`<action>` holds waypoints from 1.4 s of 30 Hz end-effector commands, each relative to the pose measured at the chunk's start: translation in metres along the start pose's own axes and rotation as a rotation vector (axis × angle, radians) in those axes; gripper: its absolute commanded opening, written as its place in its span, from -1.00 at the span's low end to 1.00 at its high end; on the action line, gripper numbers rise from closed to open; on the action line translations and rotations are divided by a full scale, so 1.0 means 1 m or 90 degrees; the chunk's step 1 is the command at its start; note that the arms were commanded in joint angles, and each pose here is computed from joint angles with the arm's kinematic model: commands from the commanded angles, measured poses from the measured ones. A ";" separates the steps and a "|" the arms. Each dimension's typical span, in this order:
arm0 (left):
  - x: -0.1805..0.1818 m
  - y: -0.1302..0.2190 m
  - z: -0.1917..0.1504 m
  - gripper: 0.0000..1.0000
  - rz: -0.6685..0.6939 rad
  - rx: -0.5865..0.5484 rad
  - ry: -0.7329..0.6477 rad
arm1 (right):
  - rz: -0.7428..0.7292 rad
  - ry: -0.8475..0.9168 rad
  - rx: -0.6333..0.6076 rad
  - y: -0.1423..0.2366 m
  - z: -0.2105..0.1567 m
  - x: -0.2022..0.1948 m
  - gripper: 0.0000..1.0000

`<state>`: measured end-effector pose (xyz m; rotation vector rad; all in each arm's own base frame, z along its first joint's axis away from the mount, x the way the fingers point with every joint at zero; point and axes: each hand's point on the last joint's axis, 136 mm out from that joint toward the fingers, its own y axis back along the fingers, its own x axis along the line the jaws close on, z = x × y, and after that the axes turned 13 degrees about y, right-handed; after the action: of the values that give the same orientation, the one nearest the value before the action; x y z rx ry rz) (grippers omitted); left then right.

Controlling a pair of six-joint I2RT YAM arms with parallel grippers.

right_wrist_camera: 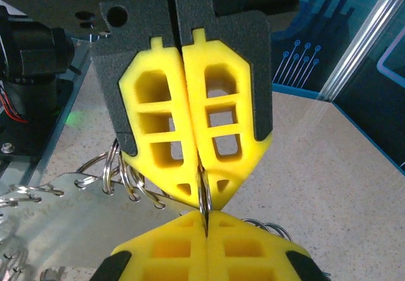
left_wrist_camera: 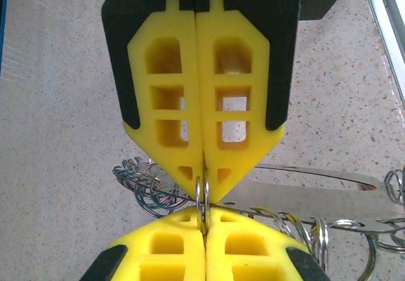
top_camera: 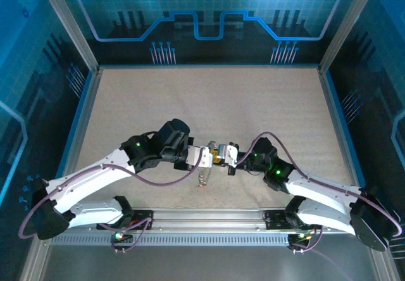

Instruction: Put the keys on the keyring

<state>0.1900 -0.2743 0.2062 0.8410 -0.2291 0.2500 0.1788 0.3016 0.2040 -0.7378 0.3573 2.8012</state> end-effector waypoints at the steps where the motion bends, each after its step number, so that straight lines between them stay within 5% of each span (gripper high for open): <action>1: 0.008 0.016 0.025 -0.93 0.025 -0.059 -0.009 | -0.028 0.021 -0.049 0.003 0.024 -0.008 -1.00; 9: 0.013 0.021 0.022 -0.66 0.095 -0.134 0.025 | -0.087 0.009 -0.102 0.016 0.039 -0.020 -1.00; 19: 0.015 0.020 0.035 -0.70 0.089 -0.192 0.044 | -0.091 0.002 -0.142 0.023 0.052 -0.022 -1.00; 23: 0.016 0.020 0.037 -0.90 0.095 -0.201 0.042 | -0.093 -0.003 -0.134 0.024 0.048 -0.020 -1.00; 25: 0.017 0.023 0.037 -1.00 0.094 -0.196 0.040 | -0.087 -0.003 -0.124 0.024 0.044 -0.017 -0.99; 28: 0.019 0.027 0.035 -1.00 0.099 -0.178 0.035 | -0.075 0.007 -0.098 0.023 0.035 -0.012 -0.62; 31: 0.016 0.027 0.032 -1.00 0.079 -0.145 0.022 | -0.056 0.014 -0.069 0.022 0.030 -0.008 -0.48; 42: 0.009 0.023 0.021 -1.00 0.037 -0.040 -0.033 | -0.027 0.026 -0.044 0.012 0.027 -0.006 -0.31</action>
<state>0.1896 -0.2754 0.2300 0.7579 -0.2610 0.2893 0.1719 0.2923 0.2243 -0.7797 0.2612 2.7594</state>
